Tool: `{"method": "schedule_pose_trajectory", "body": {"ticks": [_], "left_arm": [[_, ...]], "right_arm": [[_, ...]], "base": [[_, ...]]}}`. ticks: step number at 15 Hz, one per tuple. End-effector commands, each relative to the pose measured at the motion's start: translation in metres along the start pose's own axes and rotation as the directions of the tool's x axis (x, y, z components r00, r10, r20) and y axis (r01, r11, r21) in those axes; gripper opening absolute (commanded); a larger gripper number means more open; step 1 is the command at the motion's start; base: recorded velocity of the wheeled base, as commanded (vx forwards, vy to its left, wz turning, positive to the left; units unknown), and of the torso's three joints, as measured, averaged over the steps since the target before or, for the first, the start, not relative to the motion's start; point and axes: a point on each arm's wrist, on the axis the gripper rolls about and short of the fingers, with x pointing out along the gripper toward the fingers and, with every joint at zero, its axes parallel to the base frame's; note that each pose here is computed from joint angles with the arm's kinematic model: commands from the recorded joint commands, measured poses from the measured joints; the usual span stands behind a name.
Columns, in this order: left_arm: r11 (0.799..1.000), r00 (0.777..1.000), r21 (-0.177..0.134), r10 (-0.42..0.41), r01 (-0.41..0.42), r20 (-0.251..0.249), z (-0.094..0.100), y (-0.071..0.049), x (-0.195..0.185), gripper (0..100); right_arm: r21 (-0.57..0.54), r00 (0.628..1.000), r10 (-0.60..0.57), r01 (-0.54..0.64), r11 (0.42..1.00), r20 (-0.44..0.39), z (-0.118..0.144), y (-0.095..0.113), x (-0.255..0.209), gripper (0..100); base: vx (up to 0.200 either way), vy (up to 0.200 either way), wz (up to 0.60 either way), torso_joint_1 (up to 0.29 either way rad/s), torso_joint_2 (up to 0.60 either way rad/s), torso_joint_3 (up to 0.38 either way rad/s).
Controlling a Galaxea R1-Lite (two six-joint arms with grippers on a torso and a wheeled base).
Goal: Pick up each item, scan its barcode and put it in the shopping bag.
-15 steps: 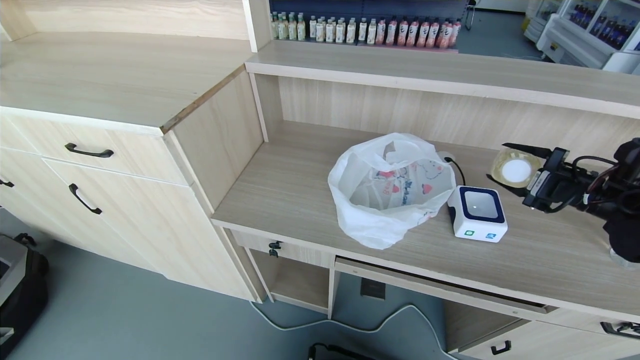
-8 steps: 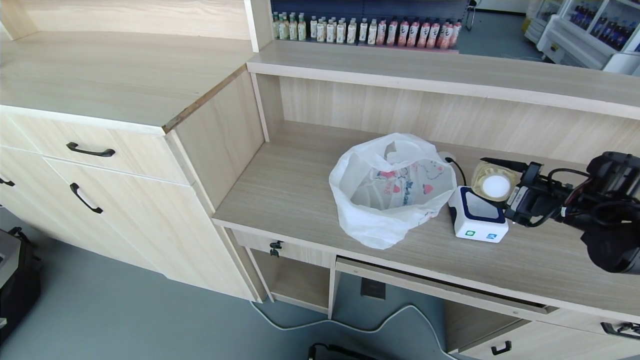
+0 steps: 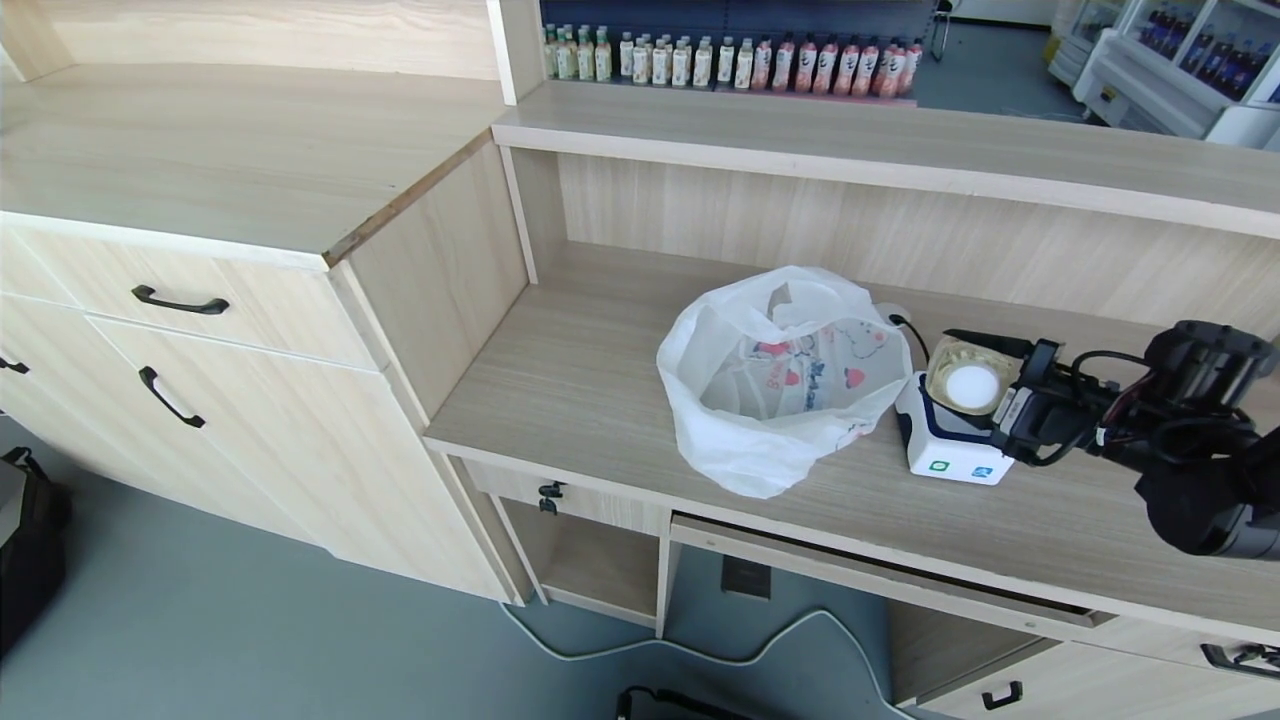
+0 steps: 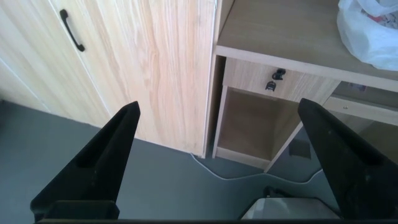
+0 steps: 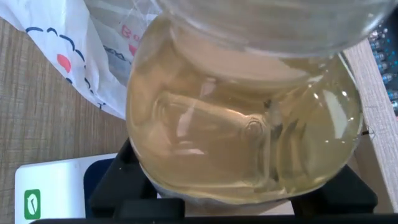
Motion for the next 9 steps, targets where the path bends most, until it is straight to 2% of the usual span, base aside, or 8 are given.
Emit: {"method": "schedule_pose_trajectory", "body": {"ticks": [1, 9], "left_arm": [[1.0, 1.0, 0.0, 0.0, 0.0, 0.001, 0.0, 0.0, 0.0, 100], [1.0, 1.0, 0.0, 0.0, 0.0, 0.001, 0.0, 0.0, 0.0, 100]], "right_arm": [[0.008, 1.0, 0.008, -0.008, 1.0, -0.002, -0.0028, 0.0049, 0.0011, 0], [-0.005, 1.0, -0.01, 0.01, 1.0, 0.0, -0.0082, 0.0102, 0.0037, 0]], "base": [[0.0, 0.0, 0.0, 0.0, 0.0, 0.0], [0.0, 0.0, 0.0, 0.0, 0.0, 0.0]]}}
